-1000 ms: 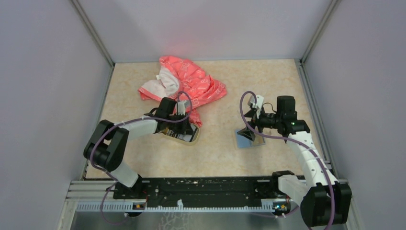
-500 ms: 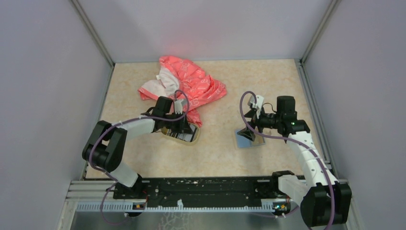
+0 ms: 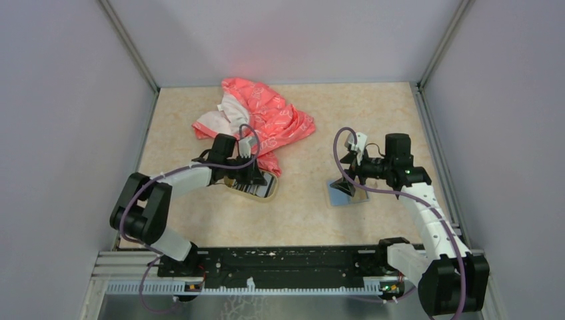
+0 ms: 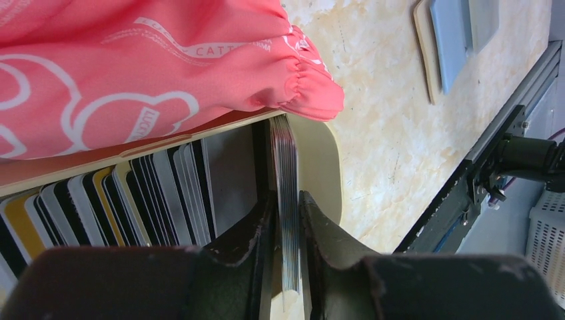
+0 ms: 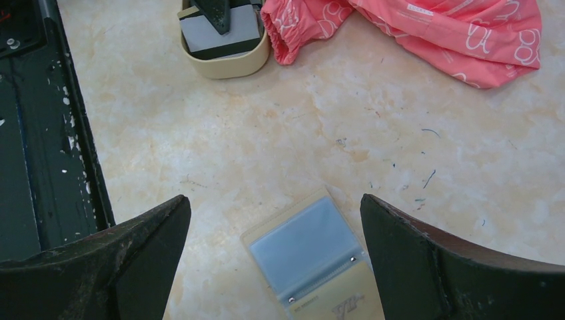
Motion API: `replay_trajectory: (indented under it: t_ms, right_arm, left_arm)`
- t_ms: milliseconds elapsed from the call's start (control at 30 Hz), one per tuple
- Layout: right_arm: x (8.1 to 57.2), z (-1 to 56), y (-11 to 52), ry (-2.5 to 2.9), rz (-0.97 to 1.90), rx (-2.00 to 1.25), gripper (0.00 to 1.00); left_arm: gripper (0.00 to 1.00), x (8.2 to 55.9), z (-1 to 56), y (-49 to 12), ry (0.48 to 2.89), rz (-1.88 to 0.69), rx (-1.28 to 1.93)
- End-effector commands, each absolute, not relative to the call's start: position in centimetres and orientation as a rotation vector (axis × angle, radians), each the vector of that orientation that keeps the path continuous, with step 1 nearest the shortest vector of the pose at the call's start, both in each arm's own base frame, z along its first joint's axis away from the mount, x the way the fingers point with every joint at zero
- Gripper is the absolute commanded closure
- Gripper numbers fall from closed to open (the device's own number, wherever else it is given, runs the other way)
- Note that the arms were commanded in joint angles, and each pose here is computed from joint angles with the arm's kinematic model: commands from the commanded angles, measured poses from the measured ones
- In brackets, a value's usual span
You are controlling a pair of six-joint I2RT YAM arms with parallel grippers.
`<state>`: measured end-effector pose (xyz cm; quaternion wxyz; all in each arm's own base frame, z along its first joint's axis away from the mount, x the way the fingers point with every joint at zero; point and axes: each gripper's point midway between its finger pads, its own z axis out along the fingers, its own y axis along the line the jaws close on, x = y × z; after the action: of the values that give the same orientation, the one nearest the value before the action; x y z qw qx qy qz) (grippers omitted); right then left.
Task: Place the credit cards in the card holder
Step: Pick up the credit card from the storage box.
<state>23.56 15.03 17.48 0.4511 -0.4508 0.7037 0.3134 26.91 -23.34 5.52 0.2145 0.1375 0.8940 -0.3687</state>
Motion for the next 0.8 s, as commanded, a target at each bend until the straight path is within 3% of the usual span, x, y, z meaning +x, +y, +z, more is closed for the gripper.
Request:
replay_trajectory:
  t_ms: [0, 767]
  right_arm:
    - [23.9, 18.3, 15.2, 1.697, 0.761, -1.135, 0.03]
    - [23.9, 18.2, 15.2, 1.7, 0.761, -1.139, 0.03]
  left_arm:
    - [0.76, 26.7, 6.7, -23.2, 2.439, -1.054, 0.408]
    - [0.74, 26.5, 7.1, -22.2, 2.418, -1.05, 0.359]
